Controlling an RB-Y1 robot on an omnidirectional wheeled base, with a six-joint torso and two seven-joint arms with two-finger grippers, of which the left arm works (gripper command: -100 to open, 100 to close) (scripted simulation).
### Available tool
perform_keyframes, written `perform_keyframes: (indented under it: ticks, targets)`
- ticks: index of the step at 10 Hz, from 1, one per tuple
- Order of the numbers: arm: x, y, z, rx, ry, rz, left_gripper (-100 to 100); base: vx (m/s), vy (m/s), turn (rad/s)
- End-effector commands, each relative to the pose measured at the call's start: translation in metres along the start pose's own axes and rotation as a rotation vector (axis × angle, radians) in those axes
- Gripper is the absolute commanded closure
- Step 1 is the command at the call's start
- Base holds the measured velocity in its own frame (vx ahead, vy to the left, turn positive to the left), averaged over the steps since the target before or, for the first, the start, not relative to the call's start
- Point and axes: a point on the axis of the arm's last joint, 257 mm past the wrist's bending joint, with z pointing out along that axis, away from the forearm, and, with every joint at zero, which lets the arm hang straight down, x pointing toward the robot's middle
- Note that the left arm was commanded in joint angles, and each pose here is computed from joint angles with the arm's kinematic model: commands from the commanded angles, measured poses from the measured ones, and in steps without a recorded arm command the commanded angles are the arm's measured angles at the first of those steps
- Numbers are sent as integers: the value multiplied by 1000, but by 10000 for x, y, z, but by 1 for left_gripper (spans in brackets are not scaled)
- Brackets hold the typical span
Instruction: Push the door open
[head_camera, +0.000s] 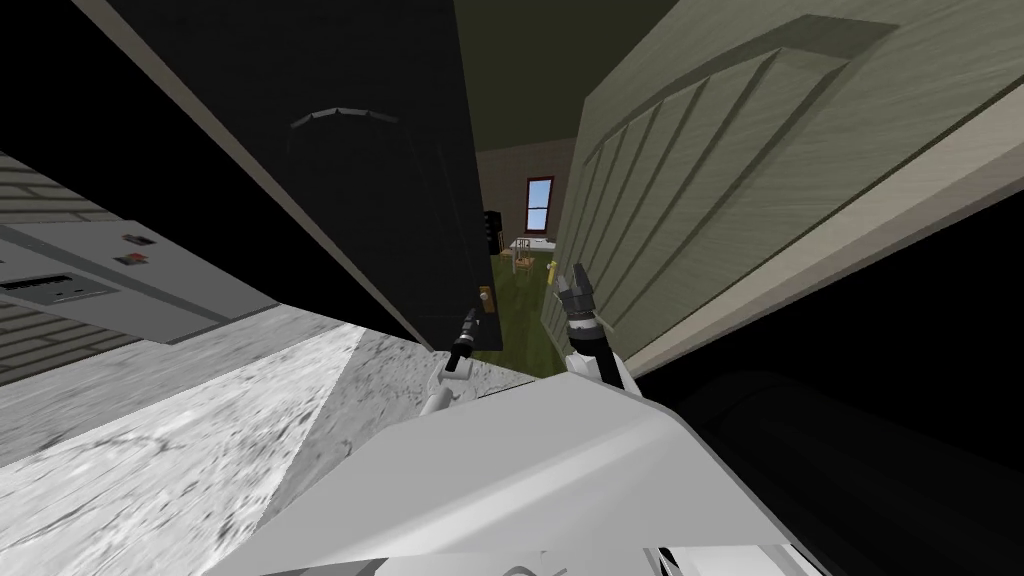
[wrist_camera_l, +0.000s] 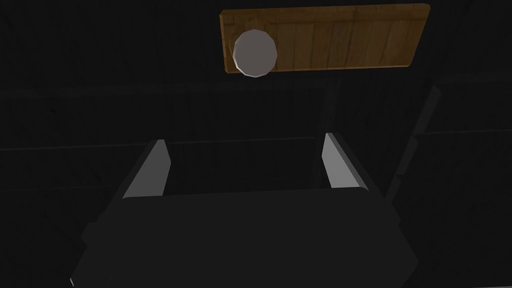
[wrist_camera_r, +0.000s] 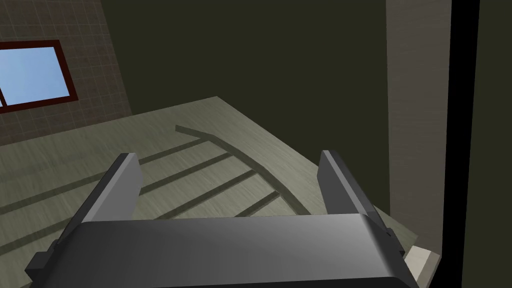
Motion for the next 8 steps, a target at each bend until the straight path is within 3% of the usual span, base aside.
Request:
perform_keyframes:
  ticks: [1,8]
  targets:
    - [-34,4,0,0,-3,5,-100,68,-13,-30]
    - [-103,2,22,8,-18,8,-100,198,-62,-20]
